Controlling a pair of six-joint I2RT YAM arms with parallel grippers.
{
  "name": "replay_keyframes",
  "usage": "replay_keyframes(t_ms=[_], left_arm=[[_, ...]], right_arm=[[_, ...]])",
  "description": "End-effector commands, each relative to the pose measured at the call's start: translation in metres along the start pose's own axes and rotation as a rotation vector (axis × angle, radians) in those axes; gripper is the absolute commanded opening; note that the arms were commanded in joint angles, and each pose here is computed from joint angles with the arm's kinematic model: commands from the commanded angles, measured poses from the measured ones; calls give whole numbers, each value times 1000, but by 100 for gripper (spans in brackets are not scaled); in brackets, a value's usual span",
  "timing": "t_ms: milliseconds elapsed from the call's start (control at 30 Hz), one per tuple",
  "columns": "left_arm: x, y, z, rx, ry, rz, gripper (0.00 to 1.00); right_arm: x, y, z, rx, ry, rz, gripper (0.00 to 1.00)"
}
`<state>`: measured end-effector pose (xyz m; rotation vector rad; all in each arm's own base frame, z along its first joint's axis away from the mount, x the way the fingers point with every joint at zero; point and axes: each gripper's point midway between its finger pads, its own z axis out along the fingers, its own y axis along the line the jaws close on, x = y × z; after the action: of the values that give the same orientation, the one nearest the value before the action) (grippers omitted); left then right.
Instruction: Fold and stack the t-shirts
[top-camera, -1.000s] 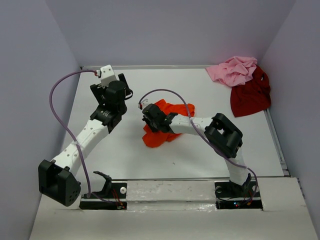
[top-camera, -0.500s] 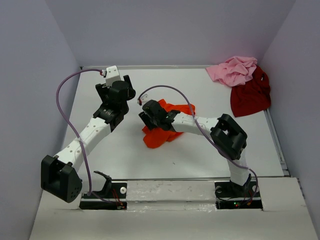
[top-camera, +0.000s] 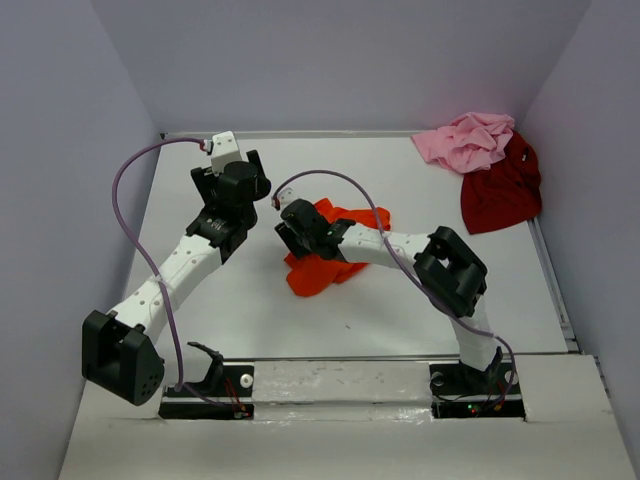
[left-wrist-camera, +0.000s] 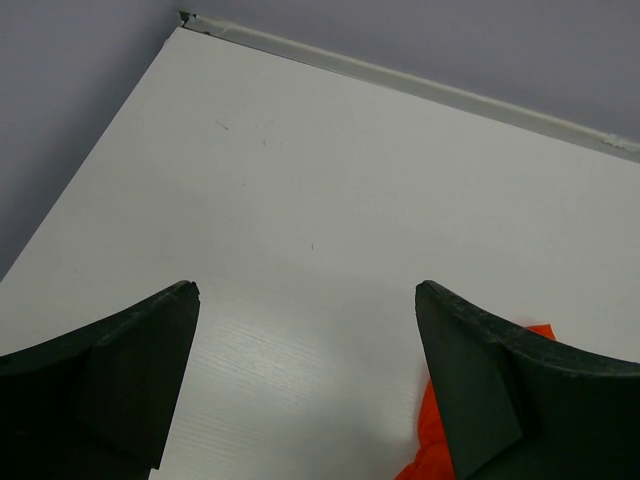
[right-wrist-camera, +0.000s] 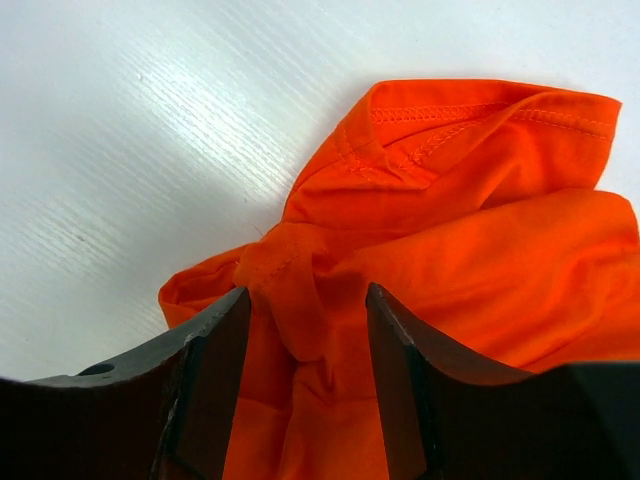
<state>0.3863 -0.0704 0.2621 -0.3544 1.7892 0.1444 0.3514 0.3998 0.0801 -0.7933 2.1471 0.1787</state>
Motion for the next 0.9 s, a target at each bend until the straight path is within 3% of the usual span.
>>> replay_keyframes(t_ms=[0,233,367,500,567,867], left_arm=[[-29,-4,-5,11,-62,-57,99],[-31,-3,-7,8,-68,-60,99],[-31,-3,-7,9,-69,-62,99],[-31,-4,-7,13,-67,-61,99],[-31,-4,-7,14,-66,-59,99],[-31,-5,-7,19,-65,-61,99]], right_arm=[[-18,12,4,-27,-37,19,56],[-12,16,14,-35,-22,12,56],[-5,18,19,-36,-6,16,50],[-3,16,20,-24,-3,17,13],[-2,13,19,-11,-2,13,0],[-23,-7,-8,46,-62,-6,0]])
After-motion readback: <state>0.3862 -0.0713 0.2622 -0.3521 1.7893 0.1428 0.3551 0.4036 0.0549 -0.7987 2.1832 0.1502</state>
